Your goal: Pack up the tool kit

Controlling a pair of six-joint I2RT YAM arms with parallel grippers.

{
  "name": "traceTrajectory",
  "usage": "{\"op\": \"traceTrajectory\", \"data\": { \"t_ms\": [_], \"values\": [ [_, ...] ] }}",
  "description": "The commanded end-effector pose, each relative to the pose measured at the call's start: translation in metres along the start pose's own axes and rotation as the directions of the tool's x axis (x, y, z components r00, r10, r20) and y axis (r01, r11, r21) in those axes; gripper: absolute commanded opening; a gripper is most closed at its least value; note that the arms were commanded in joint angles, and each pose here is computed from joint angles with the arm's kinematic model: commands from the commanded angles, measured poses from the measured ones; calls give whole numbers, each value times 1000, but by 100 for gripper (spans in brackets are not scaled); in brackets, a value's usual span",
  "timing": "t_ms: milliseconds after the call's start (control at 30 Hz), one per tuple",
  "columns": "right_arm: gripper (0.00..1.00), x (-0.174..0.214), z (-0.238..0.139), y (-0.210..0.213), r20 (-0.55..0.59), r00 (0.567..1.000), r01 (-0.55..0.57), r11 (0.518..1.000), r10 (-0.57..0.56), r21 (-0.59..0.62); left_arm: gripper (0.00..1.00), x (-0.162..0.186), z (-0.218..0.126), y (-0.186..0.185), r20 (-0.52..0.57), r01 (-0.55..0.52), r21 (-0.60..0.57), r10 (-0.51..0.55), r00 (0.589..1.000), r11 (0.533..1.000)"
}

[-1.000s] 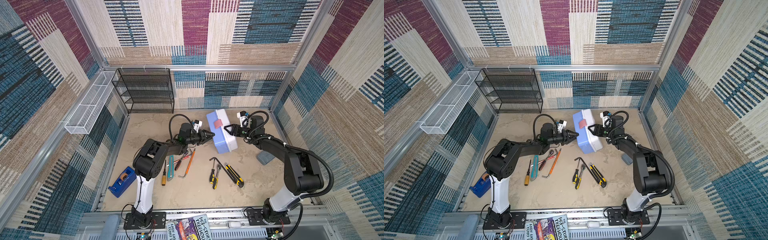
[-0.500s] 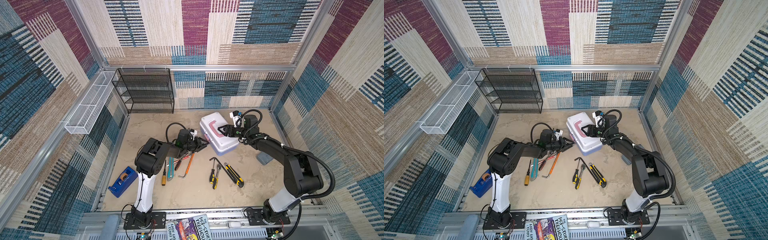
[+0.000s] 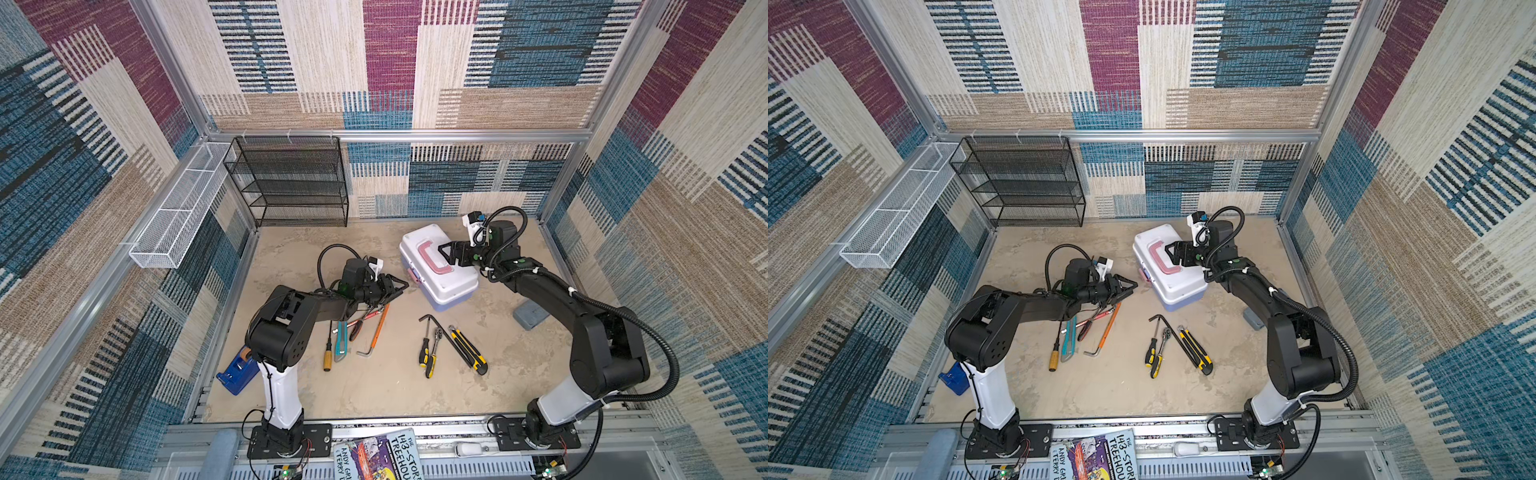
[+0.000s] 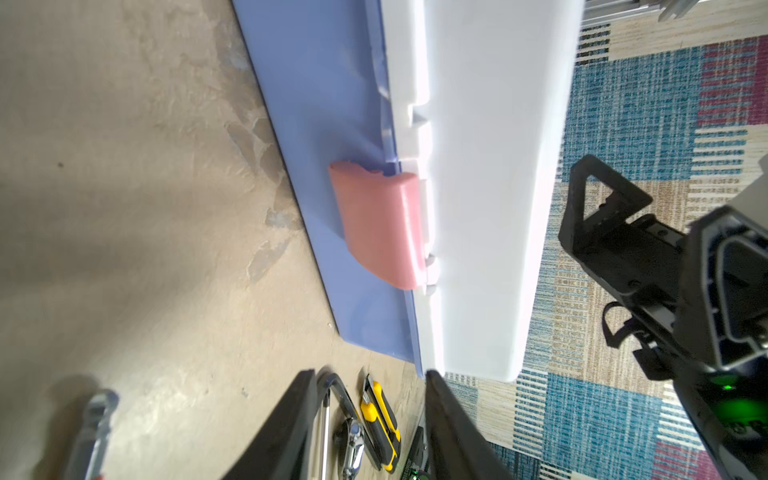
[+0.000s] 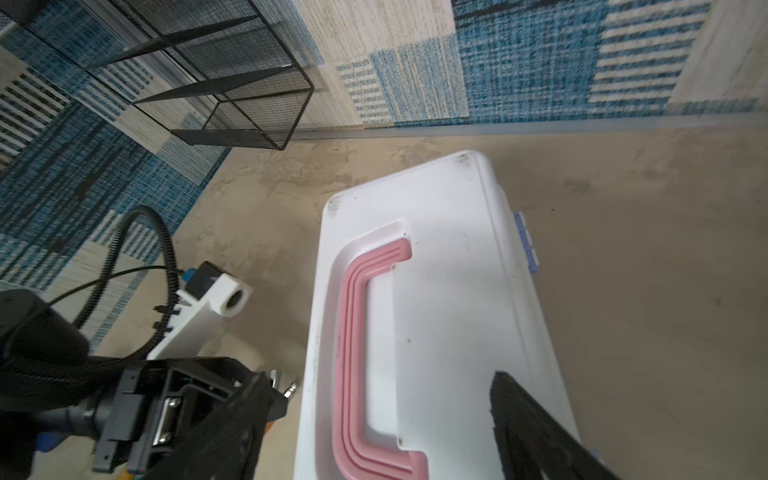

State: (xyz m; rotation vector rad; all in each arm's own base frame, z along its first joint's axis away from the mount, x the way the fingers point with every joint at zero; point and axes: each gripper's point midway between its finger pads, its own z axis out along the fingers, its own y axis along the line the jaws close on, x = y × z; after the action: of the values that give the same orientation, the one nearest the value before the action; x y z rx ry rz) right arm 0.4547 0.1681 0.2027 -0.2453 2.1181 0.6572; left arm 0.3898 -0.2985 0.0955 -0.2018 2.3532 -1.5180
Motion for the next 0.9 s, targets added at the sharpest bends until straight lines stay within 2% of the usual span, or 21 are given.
{"op": "traceTrajectory", "data": {
  "t_ms": [0,200,500,867],
  "values": [
    [89,7,5,-29,-47,993,117,983,-111,143,51,3,-4,2,-7,-87,-79,87,996,993],
    [92,20,18,-36,-90,980,189,972,-178,139,58,0,-8,-7,-16,-151,-132,151,988,980],
    [92,32,30,-24,-121,967,233,970,-223,72,70,4,-23,6,-17,-226,-274,231,973,935],
    [80,55,42,-31,-220,950,247,965,-223,90,86,4,-44,11,-49,-339,-443,355,933,830]
  ]
}}
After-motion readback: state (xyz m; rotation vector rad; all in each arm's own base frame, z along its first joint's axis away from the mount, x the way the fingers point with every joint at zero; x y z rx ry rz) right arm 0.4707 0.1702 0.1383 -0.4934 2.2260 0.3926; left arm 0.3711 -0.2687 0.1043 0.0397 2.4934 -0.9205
